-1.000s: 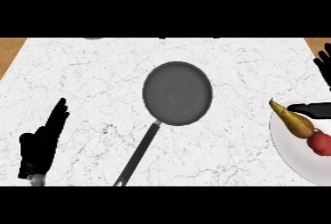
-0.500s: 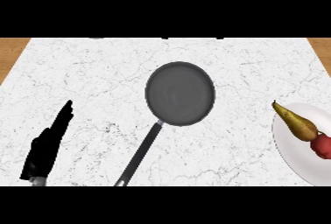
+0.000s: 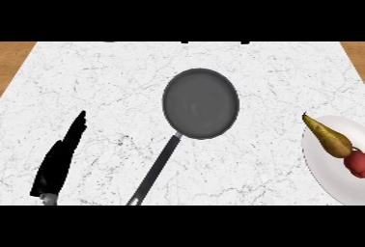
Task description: Pick the pear from the plate and place it in the pan
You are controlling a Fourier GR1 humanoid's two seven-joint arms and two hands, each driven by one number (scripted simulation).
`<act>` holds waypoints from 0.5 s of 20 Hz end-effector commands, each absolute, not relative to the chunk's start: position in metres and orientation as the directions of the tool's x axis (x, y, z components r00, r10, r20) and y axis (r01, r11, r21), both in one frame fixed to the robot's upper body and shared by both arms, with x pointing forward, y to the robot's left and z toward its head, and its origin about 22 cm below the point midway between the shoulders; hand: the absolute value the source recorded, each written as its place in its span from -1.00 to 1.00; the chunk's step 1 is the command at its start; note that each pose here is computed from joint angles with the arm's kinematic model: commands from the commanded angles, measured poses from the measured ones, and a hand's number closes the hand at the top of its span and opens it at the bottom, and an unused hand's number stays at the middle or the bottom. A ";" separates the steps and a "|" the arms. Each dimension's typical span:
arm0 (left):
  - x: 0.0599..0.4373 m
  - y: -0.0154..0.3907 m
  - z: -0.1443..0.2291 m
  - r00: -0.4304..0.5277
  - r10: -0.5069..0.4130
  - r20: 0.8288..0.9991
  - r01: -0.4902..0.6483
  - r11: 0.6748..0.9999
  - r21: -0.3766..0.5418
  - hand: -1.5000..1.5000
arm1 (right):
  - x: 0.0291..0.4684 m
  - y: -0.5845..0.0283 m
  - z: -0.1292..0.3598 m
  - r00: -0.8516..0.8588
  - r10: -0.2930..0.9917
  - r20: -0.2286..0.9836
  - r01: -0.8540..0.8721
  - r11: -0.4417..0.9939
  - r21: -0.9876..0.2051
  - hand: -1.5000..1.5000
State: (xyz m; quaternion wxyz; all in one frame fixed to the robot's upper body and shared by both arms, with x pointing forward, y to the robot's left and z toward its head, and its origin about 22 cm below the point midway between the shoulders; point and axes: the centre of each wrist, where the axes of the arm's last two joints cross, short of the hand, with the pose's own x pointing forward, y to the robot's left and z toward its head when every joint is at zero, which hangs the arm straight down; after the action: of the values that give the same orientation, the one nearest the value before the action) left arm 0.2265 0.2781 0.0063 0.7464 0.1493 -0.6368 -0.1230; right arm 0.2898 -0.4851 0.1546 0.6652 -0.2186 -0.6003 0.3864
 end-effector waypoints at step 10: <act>0.219 0.277 0.022 0.161 -0.374 0.913 -0.011 0.925 0.381 0.00 | 0.331 -0.416 0.164 0.060 0.883 0.465 -0.486 0.433 -0.759 -1.00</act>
State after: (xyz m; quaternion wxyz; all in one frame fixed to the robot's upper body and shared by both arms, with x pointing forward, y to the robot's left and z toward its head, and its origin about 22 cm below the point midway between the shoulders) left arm 0.2229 0.2822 0.0113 0.7477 0.1530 -0.6345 -0.1217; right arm 0.3234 -0.4261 0.1651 0.6860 -0.2123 -0.5164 0.4665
